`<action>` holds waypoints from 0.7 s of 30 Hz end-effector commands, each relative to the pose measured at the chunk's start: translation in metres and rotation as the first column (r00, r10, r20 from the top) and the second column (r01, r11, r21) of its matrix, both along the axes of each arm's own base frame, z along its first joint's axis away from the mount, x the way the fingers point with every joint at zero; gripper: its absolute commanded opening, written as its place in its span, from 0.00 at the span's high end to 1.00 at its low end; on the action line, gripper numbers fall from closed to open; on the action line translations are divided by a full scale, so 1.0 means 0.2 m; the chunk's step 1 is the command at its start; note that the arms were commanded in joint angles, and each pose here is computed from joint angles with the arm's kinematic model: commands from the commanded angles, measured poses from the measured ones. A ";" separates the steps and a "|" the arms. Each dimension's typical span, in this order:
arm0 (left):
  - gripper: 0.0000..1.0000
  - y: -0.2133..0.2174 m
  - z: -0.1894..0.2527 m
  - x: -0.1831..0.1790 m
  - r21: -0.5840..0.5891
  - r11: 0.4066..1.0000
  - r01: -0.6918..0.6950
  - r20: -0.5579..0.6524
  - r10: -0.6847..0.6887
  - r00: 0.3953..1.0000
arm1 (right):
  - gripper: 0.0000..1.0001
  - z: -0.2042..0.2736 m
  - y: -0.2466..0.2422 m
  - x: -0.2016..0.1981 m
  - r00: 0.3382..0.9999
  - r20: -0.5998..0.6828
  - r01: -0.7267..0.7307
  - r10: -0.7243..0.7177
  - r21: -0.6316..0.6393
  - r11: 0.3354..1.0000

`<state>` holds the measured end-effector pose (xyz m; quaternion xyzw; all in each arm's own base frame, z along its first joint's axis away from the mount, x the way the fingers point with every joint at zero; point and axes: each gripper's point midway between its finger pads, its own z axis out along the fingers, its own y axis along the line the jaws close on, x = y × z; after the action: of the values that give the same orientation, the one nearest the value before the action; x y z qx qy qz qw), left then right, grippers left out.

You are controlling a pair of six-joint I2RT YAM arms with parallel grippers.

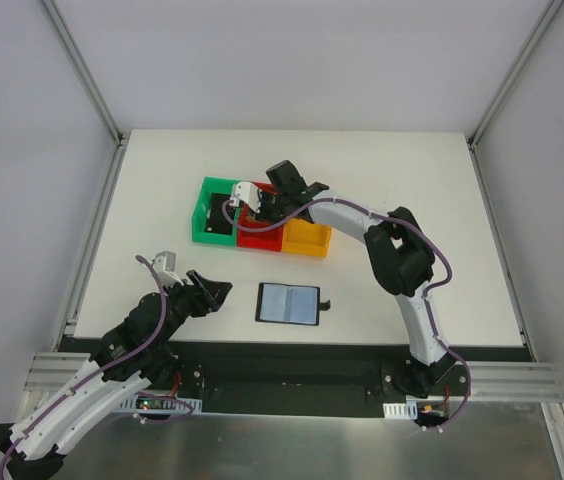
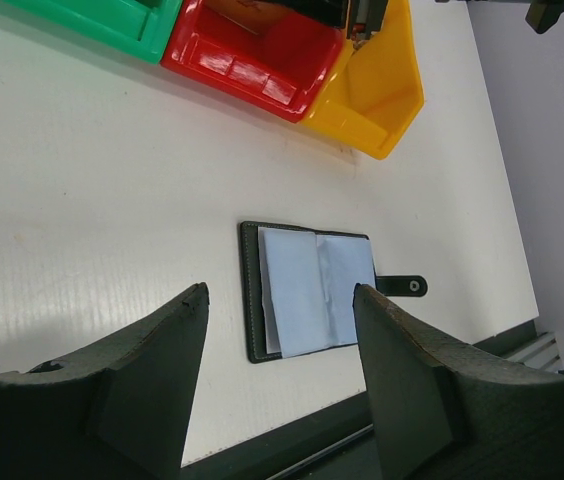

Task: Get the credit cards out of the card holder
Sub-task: Place the credit card in the storage box.

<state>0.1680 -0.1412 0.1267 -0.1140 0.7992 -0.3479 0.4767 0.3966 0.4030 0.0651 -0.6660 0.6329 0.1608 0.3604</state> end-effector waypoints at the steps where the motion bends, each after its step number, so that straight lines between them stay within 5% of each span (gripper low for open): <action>1: 0.41 0.03 0.00 0.02 0.025 0.999 -0.030 0.011 0.029 1.000 | 1.00 0.02 0.03 0.02 1.000 0.014 0.005 -0.005 0.010 1.000; 21: 0.41 0.02 0.00 0.02 0.019 0.999 -0.027 0.006 0.027 1.000 | 0.85 0.13 0.00 0.12 0.992 0.085 0.088 -0.090 0.026 0.996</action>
<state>0.1680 -0.1412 0.1251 -0.1138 0.8014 -0.3453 0.4749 0.4060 0.3964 0.0644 -0.6515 0.6521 0.1318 0.3645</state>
